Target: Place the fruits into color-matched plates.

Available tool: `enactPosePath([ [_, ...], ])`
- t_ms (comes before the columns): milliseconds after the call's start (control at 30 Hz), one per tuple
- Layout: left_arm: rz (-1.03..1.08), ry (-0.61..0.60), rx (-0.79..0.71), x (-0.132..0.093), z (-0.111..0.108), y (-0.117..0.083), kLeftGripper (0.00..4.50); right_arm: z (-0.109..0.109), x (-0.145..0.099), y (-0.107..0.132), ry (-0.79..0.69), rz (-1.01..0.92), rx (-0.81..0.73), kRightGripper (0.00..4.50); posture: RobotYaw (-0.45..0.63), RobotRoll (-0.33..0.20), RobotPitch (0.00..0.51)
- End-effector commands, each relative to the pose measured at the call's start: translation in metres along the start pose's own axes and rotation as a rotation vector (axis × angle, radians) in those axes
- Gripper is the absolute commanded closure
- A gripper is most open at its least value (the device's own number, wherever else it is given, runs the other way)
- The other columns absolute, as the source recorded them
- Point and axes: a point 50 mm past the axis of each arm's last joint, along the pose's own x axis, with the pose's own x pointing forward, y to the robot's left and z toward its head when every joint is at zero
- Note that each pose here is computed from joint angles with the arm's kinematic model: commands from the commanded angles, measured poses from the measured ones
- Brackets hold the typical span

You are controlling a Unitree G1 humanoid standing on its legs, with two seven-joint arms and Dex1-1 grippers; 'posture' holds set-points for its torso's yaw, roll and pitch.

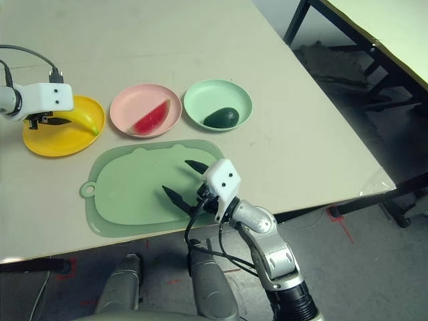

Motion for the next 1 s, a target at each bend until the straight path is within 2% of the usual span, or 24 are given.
enactPosePath([
  [33,-0.039,0.017,-0.019,0.006,-0.005,-0.011,1.74,0.001,-0.001,0.001,0.004,0.017,0.009,0.0,-0.18,0.0,0.237],
  [200,-0.044,0.018,-0.024,0.006,-0.007,-0.012,0.11,0.0,-0.001,0.001,0.006,0.021,0.011,0.0,-0.18,0.0,0.239],
  [500,0.007,-0.026,-0.053,-0.004,-0.008,-0.005,0.02,0.001,-0.002,-0.009,-0.005,-0.008,0.016,0.0,-0.17,0.0,0.241],
  [633,0.159,-0.262,-0.313,-0.018,-0.007,0.007,0.02,0.002,-0.008,-0.03,-0.009,-0.079,0.014,0.0,-0.17,0.0,0.247],
  [733,0.264,-0.438,-0.549,-0.029,-0.023,0.002,0.02,0.005,-0.012,-0.052,-0.024,-0.172,0.01,0.0,-0.16,0.0,0.25],
  [800,0.331,-0.565,-0.709,-0.037,-0.037,-0.009,0.02,0.007,-0.017,-0.071,-0.032,-0.257,0.011,0.0,-0.14,0.0,0.254],
  [867,0.381,-0.644,-0.805,-0.044,-0.049,-0.021,0.02,0.007,-0.022,-0.087,-0.039,-0.341,0.022,0.0,-0.13,0.0,0.253],
  [1000,0.626,-0.762,-1.03,-0.071,-0.07,-0.062,0.02,-0.006,-0.04,-0.118,-0.054,-0.521,0.076,0.0,-0.06,0.0,0.251],
])
